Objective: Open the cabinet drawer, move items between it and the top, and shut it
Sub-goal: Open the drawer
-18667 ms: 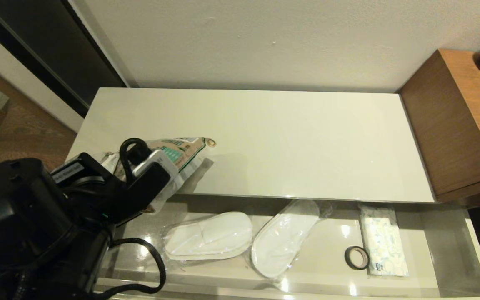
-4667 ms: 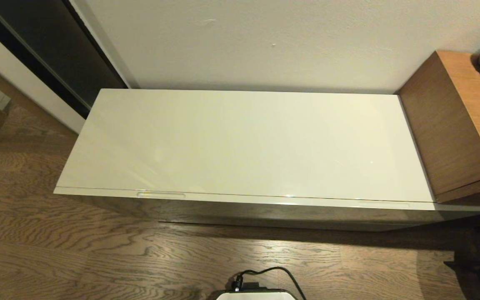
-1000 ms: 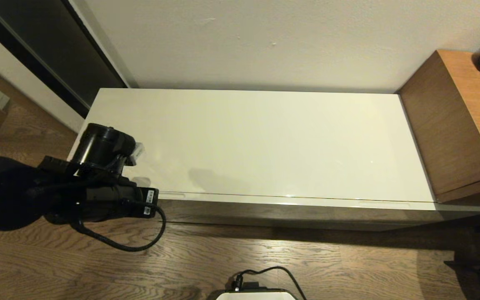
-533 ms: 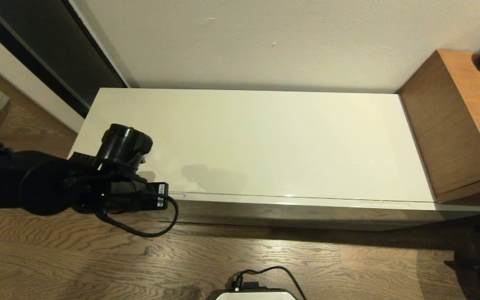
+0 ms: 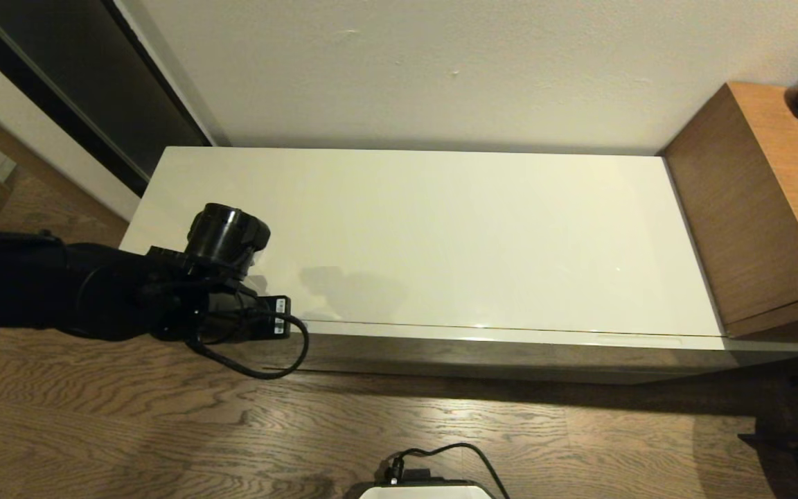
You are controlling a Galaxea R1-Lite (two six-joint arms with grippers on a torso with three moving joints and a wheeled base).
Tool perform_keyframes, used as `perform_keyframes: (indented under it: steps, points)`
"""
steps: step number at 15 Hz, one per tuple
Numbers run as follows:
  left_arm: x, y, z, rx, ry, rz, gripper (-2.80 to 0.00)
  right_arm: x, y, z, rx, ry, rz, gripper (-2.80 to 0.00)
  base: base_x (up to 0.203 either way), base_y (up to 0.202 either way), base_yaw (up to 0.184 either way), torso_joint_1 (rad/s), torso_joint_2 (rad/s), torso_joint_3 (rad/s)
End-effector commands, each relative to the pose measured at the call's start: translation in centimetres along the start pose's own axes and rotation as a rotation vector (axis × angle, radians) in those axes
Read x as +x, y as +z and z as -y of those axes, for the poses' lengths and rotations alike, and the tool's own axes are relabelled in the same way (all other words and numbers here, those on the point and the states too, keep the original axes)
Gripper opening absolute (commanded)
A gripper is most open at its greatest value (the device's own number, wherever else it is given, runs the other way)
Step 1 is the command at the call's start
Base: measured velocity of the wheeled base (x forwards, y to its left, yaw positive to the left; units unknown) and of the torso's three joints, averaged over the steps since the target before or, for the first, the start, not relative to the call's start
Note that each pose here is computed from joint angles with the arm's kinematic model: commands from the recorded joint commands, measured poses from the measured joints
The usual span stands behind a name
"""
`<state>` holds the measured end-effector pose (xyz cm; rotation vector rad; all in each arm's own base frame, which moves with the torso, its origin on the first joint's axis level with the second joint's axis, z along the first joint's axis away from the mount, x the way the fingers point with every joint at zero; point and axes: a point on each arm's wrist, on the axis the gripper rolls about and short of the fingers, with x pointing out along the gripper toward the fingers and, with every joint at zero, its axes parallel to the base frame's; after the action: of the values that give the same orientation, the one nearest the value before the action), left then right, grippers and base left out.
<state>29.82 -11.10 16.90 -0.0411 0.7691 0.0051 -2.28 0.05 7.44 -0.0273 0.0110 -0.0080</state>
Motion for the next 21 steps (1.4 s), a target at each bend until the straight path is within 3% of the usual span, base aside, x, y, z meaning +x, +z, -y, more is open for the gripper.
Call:
perform_keyframes:
  steps: [1, 14, 18, 21]
  points:
    - [0.7, -0.1, 0.1, -0.001, 0.012, -0.012, -2.80, 0.0, 0.0, 0.0, 0.000, 0.002, 0.000, -2.80, 0.000, 0.000, 0.000, 0.000, 0.00, 0.000]
    - [2.1, 0.5, -0.2, -0.014, 0.037, -0.020, -2.80, 0.0, 0.0, 0.0, 0.000, 0.002, 0.000, -2.80, 0.000, 0.000, 0.000, 0.000, 0.00, 0.000]
    - [2.5, -0.5, -0.3, -0.002, 0.047, -0.060, -2.80, 0.0, 0.0, 0.0, -0.002, 0.002, 0.000, -2.80, 0.000, 0.000, 0.000, 0.000, 0.00, 0.000]
    - [2.3, -3.0, -1.1, 0.020, 0.070, -0.140, -2.80, 0.0, 0.0, 0.0, 0.000, 0.000, 0.000, -2.80, 0.000, 0.000, 0.000, 0.000, 0.00, 0.000]
